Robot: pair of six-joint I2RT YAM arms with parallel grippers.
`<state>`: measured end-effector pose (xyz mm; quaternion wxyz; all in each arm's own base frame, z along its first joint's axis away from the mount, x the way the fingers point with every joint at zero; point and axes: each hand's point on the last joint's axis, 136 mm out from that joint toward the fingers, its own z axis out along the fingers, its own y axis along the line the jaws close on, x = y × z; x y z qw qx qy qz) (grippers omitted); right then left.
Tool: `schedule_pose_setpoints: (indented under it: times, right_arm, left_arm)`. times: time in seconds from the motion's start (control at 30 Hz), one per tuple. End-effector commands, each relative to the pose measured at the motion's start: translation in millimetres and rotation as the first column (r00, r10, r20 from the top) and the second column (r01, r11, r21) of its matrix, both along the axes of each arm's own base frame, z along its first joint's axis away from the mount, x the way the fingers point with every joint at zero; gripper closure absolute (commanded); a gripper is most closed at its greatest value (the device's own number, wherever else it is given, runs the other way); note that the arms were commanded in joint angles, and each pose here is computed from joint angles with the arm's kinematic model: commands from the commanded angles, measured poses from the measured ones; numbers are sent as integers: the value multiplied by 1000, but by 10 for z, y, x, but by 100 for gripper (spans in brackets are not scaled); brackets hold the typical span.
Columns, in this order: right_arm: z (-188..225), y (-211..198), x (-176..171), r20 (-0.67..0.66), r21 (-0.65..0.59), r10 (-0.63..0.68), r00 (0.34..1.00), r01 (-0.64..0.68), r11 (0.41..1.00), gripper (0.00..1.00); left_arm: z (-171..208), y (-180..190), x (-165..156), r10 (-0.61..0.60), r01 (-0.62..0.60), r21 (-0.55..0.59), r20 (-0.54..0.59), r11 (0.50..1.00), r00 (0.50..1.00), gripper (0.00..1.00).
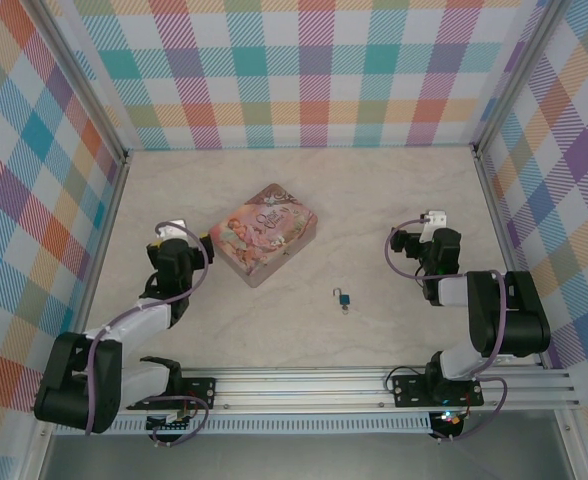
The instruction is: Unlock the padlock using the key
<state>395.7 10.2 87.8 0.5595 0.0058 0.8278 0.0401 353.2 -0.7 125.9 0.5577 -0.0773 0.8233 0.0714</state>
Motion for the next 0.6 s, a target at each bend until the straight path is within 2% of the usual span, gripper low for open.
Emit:
schedule_pose_setpoints:
  times: [0.0, 0.43, 0.53, 0.57]
  right_arm:
    - [49, 32, 12, 14, 20, 13, 1000, -13, 1000, 0]
    - [44, 35, 10, 12, 19, 14, 1000, -14, 1000, 0]
    - [47, 33, 12, 14, 20, 12, 1000, -13, 1000, 0]
    - [47, 34, 12, 14, 19, 13, 1000, -14, 1000, 0]
  left_arm:
    - [103, -56, 114, -58, 57, 21, 83, 998, 995, 0]
    - [-254, -243, 147, -169, 168, 20, 134, 986, 977, 0]
    - [-323, -245, 246, -165, 163, 25, 110, 986, 980, 0]
    - [-360, -242, 288, -162, 161, 16, 62, 987, 985, 0]
